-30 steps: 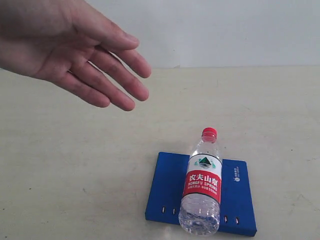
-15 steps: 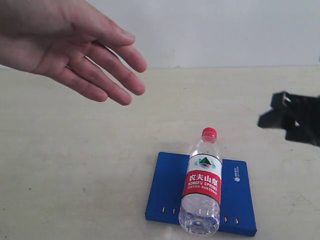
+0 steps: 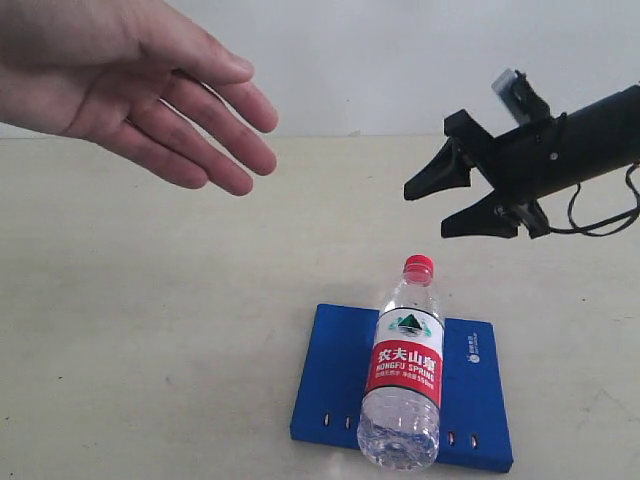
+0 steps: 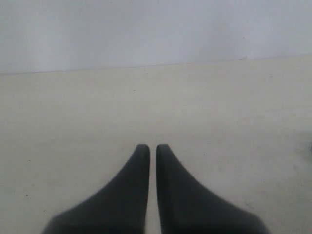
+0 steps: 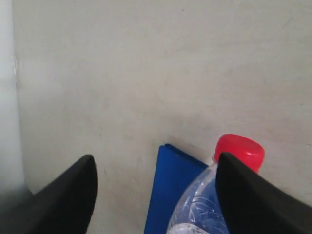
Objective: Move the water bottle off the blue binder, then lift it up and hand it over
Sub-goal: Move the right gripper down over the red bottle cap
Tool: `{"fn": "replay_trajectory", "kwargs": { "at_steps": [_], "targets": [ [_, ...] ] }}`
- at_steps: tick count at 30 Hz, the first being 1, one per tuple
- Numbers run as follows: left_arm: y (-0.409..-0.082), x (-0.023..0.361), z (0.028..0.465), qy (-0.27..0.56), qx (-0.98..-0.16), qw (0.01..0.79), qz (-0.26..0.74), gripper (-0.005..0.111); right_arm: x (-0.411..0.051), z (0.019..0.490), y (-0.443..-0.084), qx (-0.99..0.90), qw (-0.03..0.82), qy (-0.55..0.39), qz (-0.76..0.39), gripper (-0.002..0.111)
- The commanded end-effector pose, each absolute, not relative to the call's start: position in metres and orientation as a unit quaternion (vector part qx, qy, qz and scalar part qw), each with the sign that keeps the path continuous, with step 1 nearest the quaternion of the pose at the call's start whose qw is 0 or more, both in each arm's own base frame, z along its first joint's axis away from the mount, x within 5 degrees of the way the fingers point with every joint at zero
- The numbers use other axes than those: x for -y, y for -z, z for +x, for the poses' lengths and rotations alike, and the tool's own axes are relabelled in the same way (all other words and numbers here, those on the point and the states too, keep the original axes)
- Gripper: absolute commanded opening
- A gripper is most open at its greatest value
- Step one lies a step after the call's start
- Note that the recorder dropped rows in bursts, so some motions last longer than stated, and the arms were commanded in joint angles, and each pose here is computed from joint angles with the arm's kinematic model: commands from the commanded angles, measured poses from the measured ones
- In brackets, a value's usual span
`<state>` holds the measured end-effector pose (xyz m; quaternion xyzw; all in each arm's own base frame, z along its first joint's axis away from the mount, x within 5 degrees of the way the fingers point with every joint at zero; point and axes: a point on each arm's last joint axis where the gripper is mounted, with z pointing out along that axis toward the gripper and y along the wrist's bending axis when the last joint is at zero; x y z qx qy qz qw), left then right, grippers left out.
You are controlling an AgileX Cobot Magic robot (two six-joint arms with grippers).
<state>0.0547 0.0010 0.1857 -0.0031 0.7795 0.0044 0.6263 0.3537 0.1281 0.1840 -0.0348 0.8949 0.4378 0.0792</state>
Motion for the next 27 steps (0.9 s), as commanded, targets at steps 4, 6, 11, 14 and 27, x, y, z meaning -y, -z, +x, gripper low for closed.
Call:
{"fn": "replay_trajectory", "kwargs": {
  "at_steps": [4,6,11,14,27],
  "targets": [
    [-0.187,0.000,0.055,0.000,-0.775,0.632,0.000,0.005,-0.128,0.359,-0.151,-0.902,0.049,-0.427,-0.031,0.062],
    [-0.187,0.000,0.055,0.000,-0.775,0.632,0.000,0.005,-0.127,0.362,-0.146,-0.906,0.053,-0.419,-0.024,0.062],
    [-0.187,0.000,0.055,0.000,-0.775,0.632,0.000,0.005,-0.127,0.363,-0.140,-0.909,0.050,-0.414,-0.016,0.062],
    [-0.187,0.000,0.055,0.000,-0.775,0.632,0.000,0.005,-0.125,0.365,-0.131,-0.915,0.049,-0.401,-0.008,0.062],
    [-0.187,0.000,0.055,0.000,-0.775,0.632,0.000,0.005,-0.152,0.359,-0.098,-0.908,0.019,-0.418,-0.020,0.061]
  ]
}}
